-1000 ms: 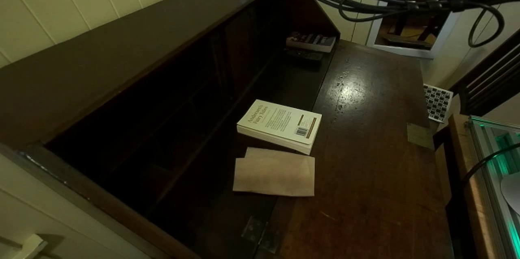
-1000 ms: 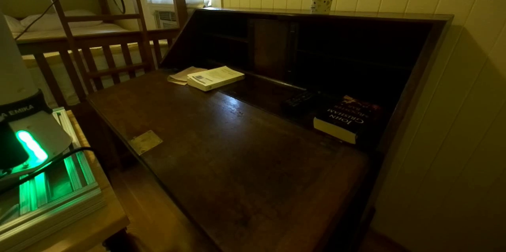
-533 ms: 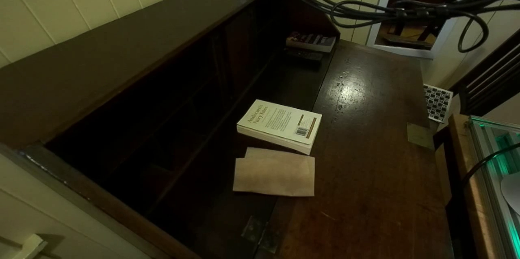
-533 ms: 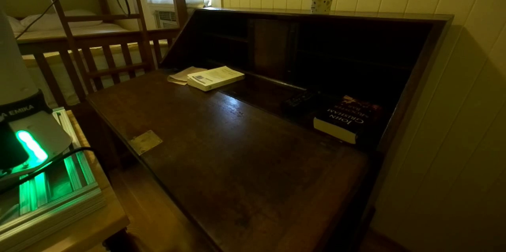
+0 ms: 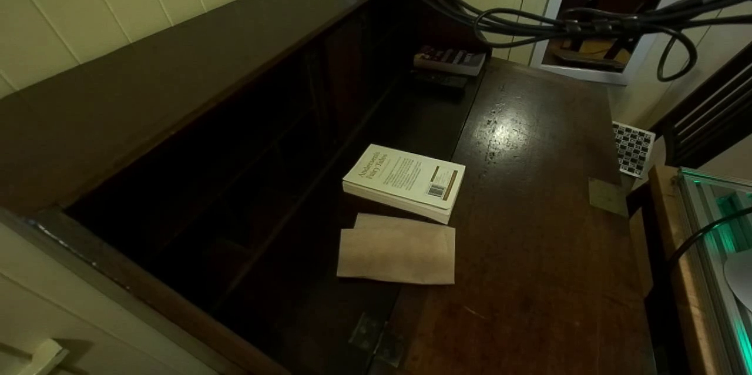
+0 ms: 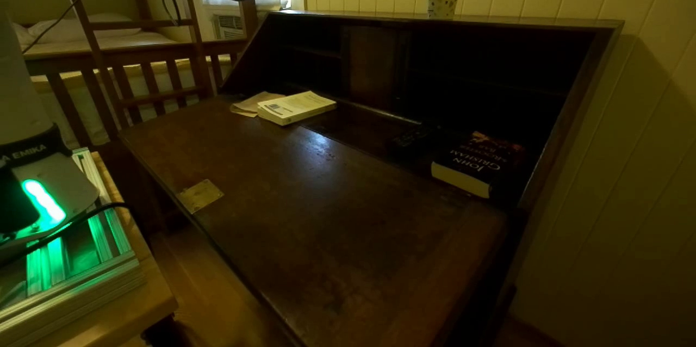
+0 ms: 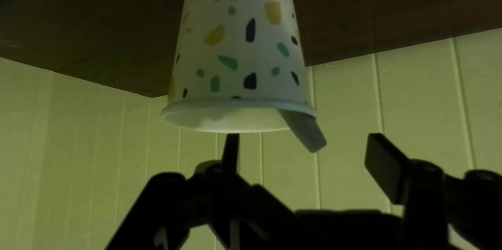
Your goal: Put the marker on top of the table
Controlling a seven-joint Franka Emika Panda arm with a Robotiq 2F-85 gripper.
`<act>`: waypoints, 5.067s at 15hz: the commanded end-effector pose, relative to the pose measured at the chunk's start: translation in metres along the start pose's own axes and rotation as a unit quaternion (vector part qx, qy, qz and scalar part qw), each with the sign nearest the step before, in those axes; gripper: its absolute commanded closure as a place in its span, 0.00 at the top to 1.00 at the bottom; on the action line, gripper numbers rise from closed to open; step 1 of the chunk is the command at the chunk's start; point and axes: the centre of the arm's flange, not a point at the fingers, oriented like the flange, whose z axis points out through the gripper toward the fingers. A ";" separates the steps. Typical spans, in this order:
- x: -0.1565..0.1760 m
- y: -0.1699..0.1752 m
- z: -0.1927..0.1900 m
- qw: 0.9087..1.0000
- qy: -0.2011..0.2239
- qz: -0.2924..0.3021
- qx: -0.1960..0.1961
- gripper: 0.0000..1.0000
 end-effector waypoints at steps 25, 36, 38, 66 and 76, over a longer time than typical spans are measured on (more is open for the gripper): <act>0.011 -0.004 -0.008 0.999 0.032 0.002 -0.005 0.03; 0.032 0.014 -0.028 0.997 0.073 0.011 -0.010 0.04; 0.038 0.015 -0.033 0.996 0.087 0.020 -0.004 0.04; 0.078 0.043 -0.134 0.988 0.076 0.073 0.109 0.04; 0.050 0.037 -0.163 0.987 -0.016 0.022 0.160 0.04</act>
